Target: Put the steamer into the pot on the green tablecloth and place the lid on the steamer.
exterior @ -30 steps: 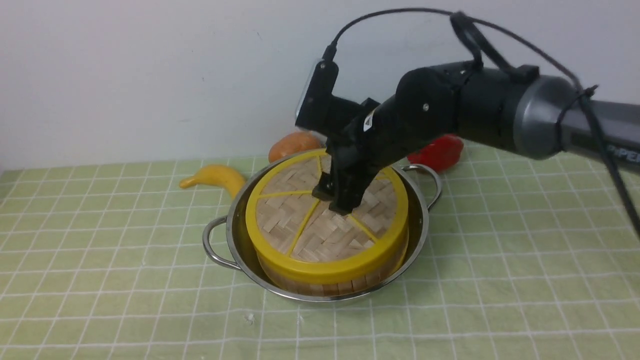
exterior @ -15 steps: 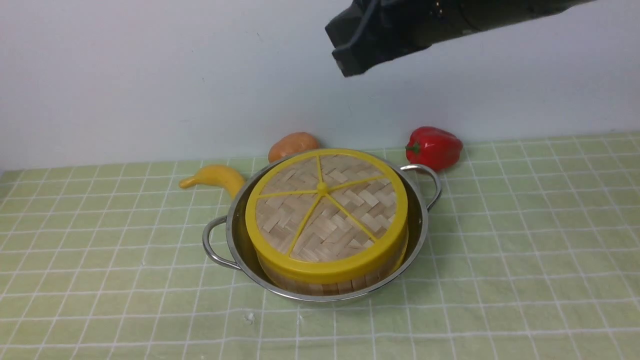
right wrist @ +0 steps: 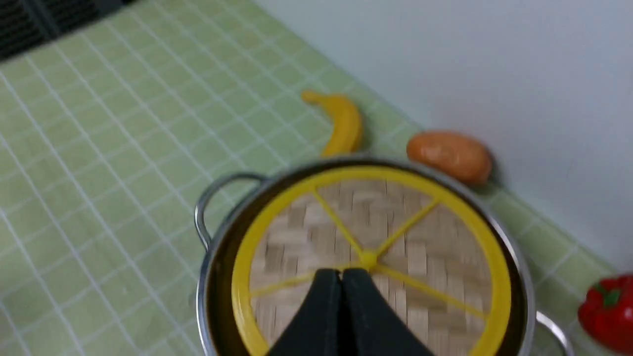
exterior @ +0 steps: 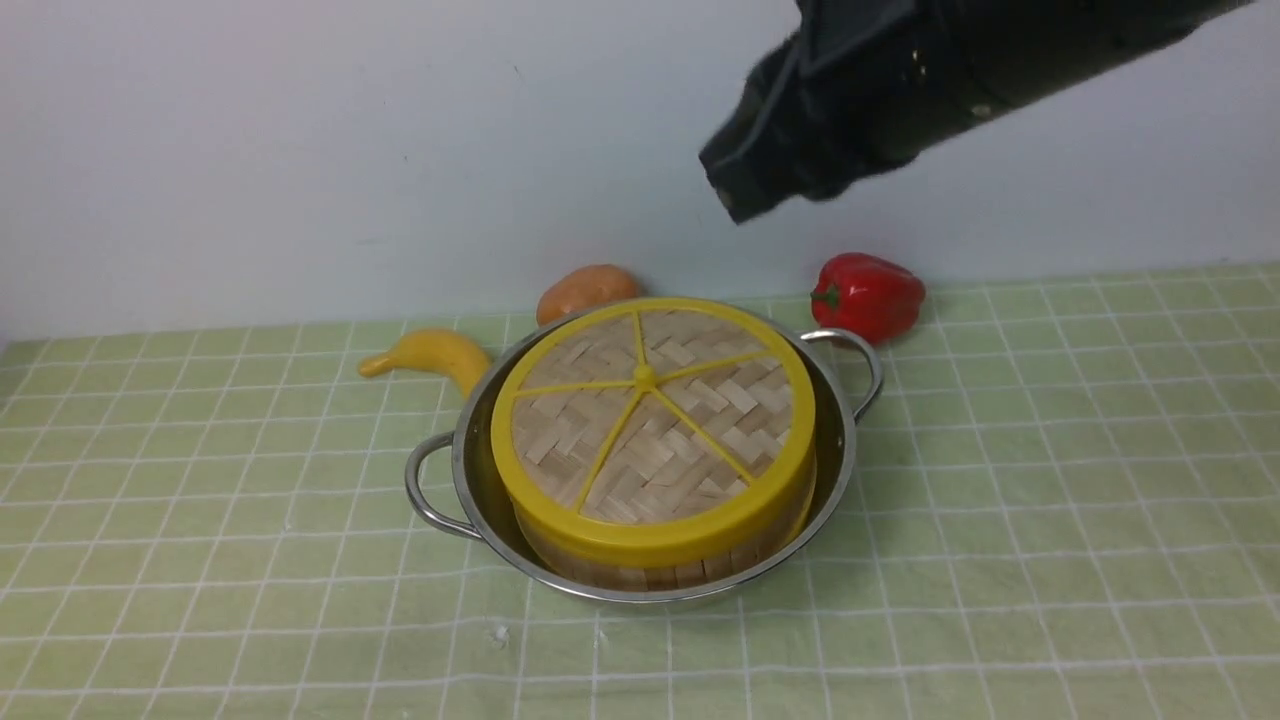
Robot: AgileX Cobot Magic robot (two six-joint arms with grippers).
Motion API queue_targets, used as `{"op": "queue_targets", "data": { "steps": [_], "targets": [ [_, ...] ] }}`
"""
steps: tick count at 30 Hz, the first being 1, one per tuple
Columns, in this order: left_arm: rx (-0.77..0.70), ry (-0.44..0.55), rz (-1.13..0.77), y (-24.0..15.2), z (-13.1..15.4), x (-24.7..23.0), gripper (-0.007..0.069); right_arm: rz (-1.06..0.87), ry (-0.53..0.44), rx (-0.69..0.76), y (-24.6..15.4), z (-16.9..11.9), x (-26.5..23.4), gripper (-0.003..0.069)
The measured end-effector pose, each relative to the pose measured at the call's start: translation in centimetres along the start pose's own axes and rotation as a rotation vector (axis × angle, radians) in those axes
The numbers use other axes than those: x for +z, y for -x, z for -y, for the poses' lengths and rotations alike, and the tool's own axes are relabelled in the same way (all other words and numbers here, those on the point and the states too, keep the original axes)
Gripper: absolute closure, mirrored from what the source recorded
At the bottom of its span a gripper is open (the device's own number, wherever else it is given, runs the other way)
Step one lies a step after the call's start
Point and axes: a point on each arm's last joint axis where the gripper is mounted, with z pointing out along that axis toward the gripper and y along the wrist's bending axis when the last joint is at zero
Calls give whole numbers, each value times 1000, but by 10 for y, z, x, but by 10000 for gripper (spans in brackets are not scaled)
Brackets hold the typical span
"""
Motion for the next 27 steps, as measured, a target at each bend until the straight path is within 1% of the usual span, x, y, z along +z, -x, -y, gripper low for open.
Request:
{"op": "queue_targets", "data": {
  "steps": [1,4,6,7,8,9,14,16,19,20,22,23,24,27],
  "targets": [
    [0,0,0,0,0,0,382,-82,-18,13,-14,3,9,655],
    [0,0,0,0,0,0,382,-208,-57,35,-49,6,22,652],
    [0,0,0,0,0,0,382,-256,-89,57,-76,8,25,650],
    [0,0,0,0,0,0,382,-251,-93,60,-78,8,25,650],
    [0,0,0,0,0,0,382,-237,-117,80,-96,8,21,648],
    [0,0,0,0,0,0,382,-215,-132,100,-105,9,17,648],
    [0,0,0,0,0,0,382,49,-202,231,-154,17,-23,640],
    [0,0,0,0,0,0,382,182,-252,287,-180,22,-47,635],
    [0,0,0,0,0,0,382,312,-322,345,-216,25,-73,627],
    [0,0,0,0,0,0,382,358,-359,363,-234,25,-82,623],
    [0,0,0,0,0,0,382,434,-429,378,-263,22,-94,615],
    [0,0,0,0,0,0,382,437,-429,378,-263,22,-94,615],
    [0,0,0,0,0,0,382,501,-481,380,-283,19,-100,609],
    [0,0,0,0,0,0,382,604,-550,358,-313,12,-103,598]
  ]
}}
